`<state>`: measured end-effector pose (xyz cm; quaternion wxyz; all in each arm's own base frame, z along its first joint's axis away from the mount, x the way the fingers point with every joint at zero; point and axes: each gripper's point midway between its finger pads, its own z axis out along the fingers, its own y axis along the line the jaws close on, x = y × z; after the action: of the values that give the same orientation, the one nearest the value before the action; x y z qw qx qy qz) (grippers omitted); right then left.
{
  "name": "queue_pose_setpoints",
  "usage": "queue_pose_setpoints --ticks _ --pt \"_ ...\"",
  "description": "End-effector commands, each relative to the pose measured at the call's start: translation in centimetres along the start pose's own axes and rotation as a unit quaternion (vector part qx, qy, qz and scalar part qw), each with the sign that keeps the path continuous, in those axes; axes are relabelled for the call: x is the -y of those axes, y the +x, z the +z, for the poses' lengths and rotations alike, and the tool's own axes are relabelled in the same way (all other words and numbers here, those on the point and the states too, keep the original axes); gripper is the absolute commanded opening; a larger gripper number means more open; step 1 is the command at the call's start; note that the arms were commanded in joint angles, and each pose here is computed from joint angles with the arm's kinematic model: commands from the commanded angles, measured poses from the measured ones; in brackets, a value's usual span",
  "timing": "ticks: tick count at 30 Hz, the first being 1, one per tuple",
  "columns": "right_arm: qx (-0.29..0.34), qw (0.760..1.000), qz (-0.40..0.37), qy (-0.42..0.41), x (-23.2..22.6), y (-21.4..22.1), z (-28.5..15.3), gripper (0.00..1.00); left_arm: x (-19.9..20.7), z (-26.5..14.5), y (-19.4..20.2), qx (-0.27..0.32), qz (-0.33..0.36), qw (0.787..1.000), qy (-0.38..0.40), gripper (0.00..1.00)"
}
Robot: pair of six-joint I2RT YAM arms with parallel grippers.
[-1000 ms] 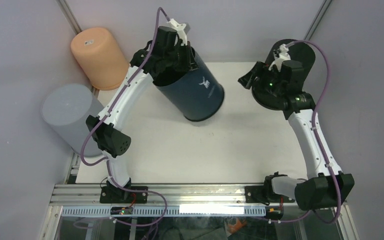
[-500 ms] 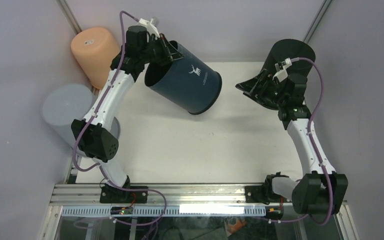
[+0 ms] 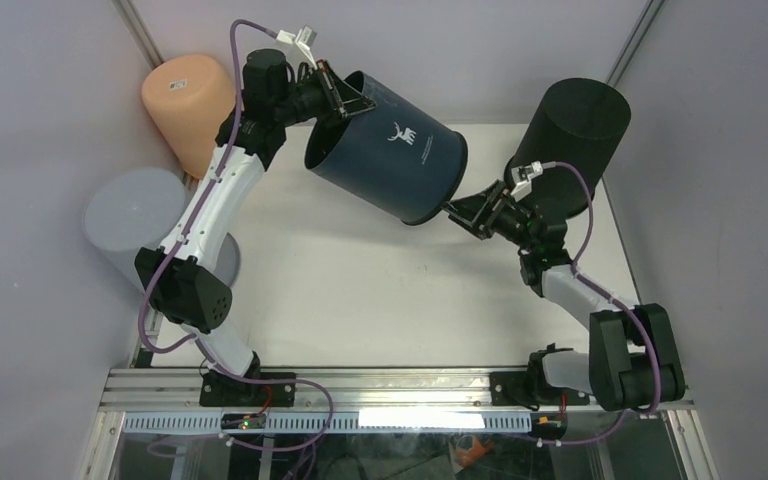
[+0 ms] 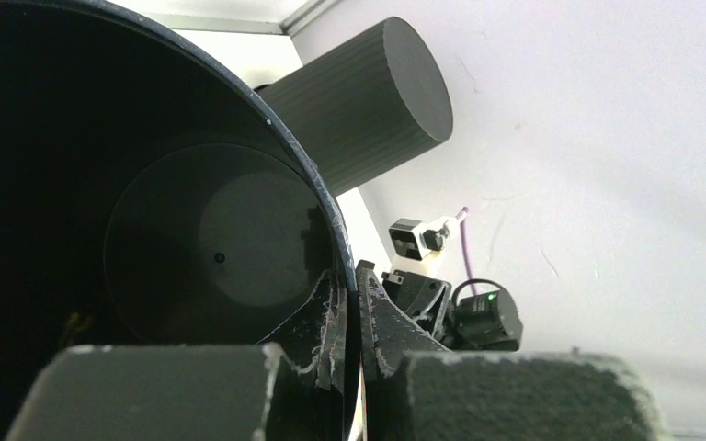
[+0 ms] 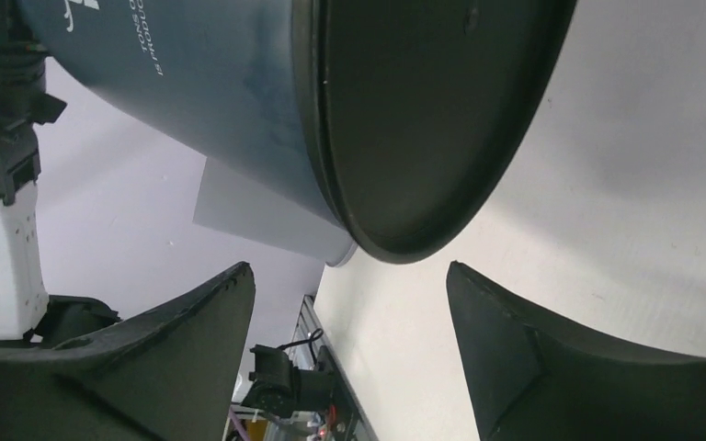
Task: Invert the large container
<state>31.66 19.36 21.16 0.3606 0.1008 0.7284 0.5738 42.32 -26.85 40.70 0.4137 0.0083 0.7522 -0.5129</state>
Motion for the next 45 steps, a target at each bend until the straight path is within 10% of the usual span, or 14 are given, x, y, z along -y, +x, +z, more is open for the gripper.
queue_pose_setpoints --ticks 1,12,22,26,31,35,45 --pt "0.101 0.983 -0.088 -0.125 -5.2 -2.6 -0.8 0.79 10.9 -4.7 -3.5 0.063 0.072 0.984 0.151 0.0" --pt "0.135 0.947 -0.177 -0.231 -9.8 -2.7 -2.2 0.72 11.6 -4.3 -2.4 0.012 0.033 0.977 0.209 0.0" --pt "0.125 0.932 -0.159 -0.302 -13.0 -2.8 -3.1 0.01 10.2 -3.9 -2.2 0.007 0.022 0.98 0.197 0.0" --pt "0.117 0.937 -0.153 -0.292 -13.8 -3.1 -3.1 0.0 8.5 -3.5 -2.2 0.01 0.016 0.984 0.179 0.0" --pt "0.099 0.977 -0.104 -0.159 -12.0 -3.9 -2.1 0.0 3.4 -1.8 -1.4 0.01 0.014 0.995 0.099 0.39" --pt "0.181 0.964 -0.196 -0.009 -10.9 -7.5 -3.6 0.0 -0.6 -1.0 -0.6 0.008 0.03 0.999 0.025 0.69" --pt "0.12 0.91 -0.344 0.197 -13.6 -11.8 -5.7 0.0 -5.3 -1.2 -1.6 0.03 0.059 0.992 -0.104 0.99"
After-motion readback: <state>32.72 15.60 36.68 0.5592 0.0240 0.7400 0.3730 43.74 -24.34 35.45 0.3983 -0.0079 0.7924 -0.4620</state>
